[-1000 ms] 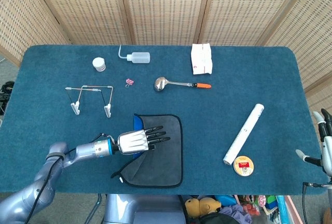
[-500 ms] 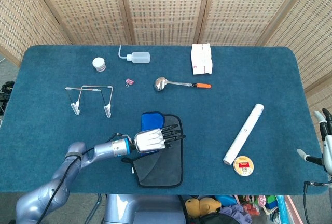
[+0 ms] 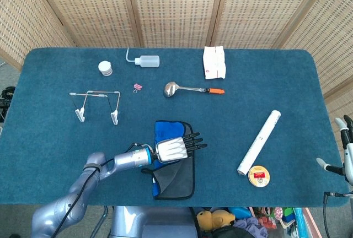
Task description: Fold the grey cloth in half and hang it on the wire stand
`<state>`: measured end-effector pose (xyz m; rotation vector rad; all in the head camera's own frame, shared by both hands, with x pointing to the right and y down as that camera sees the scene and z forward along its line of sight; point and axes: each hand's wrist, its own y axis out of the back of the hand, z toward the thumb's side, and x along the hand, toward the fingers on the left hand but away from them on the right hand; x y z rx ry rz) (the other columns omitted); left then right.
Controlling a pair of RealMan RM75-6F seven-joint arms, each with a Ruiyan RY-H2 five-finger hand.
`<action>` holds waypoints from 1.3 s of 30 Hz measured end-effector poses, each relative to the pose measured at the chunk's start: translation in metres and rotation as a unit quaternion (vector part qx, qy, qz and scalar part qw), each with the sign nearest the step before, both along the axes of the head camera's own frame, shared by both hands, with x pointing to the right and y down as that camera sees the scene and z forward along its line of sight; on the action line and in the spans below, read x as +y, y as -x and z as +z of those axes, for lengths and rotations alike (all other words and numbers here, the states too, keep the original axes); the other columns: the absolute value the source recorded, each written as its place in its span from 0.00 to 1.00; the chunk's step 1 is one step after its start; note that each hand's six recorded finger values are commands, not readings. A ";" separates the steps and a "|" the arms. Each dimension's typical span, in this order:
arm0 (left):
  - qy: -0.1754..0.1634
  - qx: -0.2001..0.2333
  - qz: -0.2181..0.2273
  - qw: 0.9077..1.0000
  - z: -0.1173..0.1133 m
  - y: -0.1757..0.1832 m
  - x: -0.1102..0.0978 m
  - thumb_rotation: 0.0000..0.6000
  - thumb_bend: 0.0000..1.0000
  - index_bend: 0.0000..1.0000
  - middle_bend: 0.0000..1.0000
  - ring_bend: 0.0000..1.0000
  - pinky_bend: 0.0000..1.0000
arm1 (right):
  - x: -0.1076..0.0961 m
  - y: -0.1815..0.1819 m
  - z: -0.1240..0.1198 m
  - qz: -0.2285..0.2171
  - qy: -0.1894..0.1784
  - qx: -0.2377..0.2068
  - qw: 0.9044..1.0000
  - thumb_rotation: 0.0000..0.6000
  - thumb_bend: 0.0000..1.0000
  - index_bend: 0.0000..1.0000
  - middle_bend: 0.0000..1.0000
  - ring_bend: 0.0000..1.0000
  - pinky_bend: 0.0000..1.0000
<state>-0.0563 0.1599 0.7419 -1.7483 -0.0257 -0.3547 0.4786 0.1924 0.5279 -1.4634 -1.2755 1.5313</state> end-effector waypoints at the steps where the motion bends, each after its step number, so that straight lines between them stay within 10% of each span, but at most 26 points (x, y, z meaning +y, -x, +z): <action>1: 0.000 0.000 -0.001 1.000 0.000 -0.001 0.000 1.00 0.48 0.65 0.00 0.00 0.02 | 0.000 0.000 0.000 0.000 0.000 0.000 1.000 1.00 0.00 0.00 0.00 0.00 0.00; 9: 0.004 0.004 -0.002 1.000 0.000 -0.006 0.003 1.00 0.47 0.60 0.00 0.00 0.02 | 0.000 0.000 0.000 0.000 0.000 -0.001 1.000 1.00 0.00 0.00 0.00 0.00 0.00; 14: -0.009 -0.011 -0.004 1.000 0.005 -0.007 0.002 1.00 0.40 0.00 0.00 0.00 0.05 | 0.000 0.000 -0.001 -0.001 -0.001 -0.002 1.000 1.00 0.00 0.00 0.00 0.00 0.00; 31: 0.012 0.067 -0.042 0.997 -0.029 0.020 -0.022 1.00 0.30 0.00 0.00 0.00 0.00 | 0.003 0.006 -0.002 -0.011 0.000 -0.005 1.000 1.00 0.00 0.00 0.00 0.00 0.00; 39: 0.040 0.075 -0.043 0.995 -0.046 0.077 -0.029 1.00 0.30 0.25 0.00 0.00 0.00 | 0.006 0.012 -0.005 -0.018 -0.004 -0.007 1.000 1.00 0.00 0.00 0.00 0.00 0.00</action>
